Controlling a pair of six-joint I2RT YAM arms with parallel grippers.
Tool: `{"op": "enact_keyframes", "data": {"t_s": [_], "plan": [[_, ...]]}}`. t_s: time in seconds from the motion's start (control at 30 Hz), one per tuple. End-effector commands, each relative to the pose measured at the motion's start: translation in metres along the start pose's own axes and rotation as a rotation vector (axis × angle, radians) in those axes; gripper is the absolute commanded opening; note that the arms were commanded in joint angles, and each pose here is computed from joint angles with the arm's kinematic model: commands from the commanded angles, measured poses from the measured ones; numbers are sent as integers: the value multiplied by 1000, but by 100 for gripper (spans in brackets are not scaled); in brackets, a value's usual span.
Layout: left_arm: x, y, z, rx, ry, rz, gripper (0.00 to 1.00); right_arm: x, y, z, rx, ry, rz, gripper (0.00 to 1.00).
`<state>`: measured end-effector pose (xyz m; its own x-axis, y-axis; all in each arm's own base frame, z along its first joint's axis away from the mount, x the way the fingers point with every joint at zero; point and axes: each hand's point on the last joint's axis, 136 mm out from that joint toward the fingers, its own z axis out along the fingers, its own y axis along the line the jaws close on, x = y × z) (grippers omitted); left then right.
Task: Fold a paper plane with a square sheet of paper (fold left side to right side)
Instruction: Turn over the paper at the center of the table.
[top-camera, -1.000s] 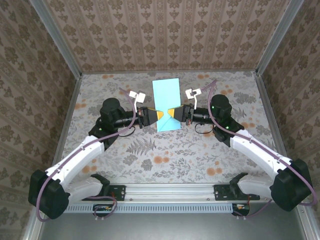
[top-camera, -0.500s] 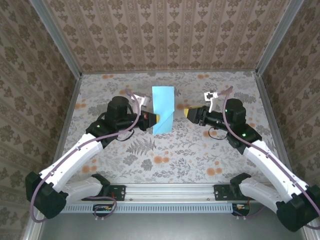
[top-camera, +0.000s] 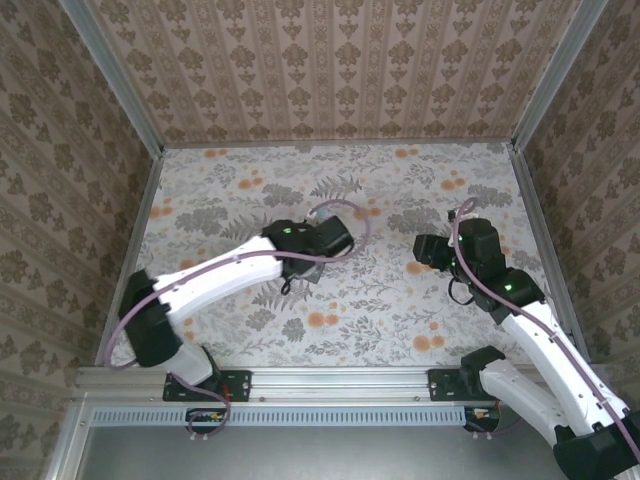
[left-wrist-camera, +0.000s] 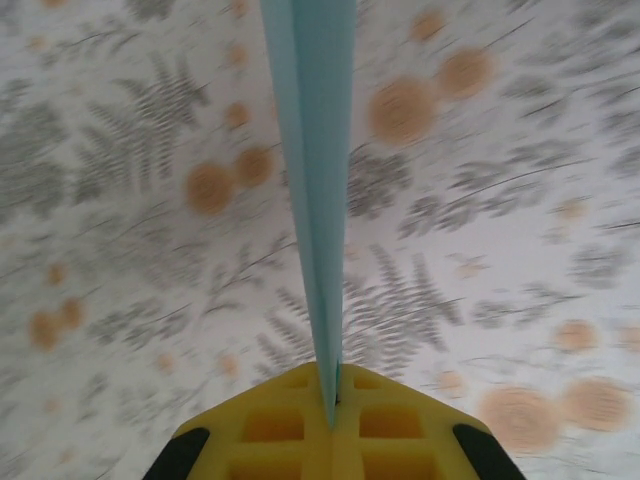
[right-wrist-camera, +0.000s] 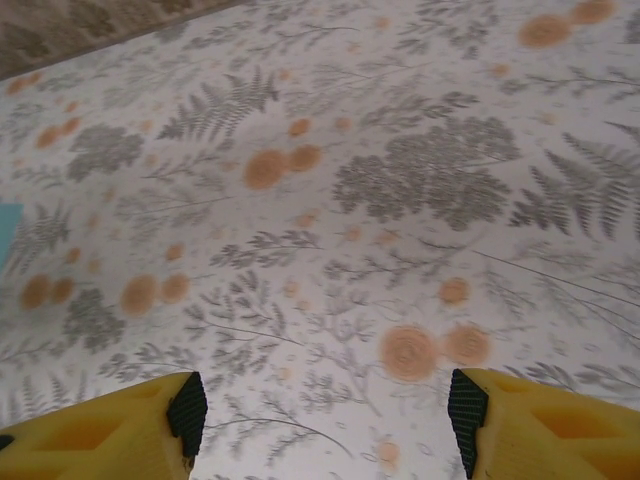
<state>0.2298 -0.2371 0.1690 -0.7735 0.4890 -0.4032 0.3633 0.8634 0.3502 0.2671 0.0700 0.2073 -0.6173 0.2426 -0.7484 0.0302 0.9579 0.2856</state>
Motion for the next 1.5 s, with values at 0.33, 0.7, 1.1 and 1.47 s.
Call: {"op": "enact_keyframes", "data": {"t_s": [0.33,0.7,1.1,1.47], "plan": [[29,-21,47,-205,203,19,0,10,-27,-9,110,3,-20,70],[34,-84,82,132,336,-106,0,15,-24,-7,87,12,-2,70],[7,-120,101,424,383,-220,14,25,-16,6,47,69,5,69],[-27,-132,88,672,304,-302,38,40,-3,18,-24,149,12,69]]}}
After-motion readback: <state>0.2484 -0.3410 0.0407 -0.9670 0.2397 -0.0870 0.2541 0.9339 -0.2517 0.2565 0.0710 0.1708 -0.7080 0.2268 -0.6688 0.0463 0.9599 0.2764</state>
